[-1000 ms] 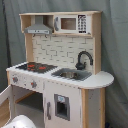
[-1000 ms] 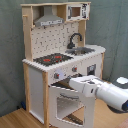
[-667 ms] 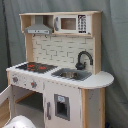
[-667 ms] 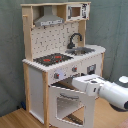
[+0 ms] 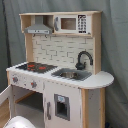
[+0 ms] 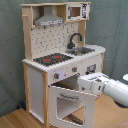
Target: Play with the kitchen
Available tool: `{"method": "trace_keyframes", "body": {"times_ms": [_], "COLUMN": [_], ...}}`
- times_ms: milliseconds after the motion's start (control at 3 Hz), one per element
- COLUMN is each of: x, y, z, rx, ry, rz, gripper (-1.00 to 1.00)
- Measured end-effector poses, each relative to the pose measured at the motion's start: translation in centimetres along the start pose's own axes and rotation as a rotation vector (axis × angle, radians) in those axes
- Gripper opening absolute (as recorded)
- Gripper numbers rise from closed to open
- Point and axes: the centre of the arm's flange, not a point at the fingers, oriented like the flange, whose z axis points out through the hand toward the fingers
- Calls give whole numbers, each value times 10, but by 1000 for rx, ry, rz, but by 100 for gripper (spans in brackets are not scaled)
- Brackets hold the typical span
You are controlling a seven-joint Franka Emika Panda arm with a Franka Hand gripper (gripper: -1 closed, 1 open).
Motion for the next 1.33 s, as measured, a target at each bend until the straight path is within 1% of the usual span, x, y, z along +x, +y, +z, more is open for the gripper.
{"method": "trace_keyframes", "body": {"times_ms": [667,1000,1333], "x": [-34,-60,-85], "y": [-32,-53,-70], "z": [6,14,24], "rx": [9,20,34], "ry": [-1,-2,-6], "rz": [-32,-50,-64], "gripper": [100,100,100]}}
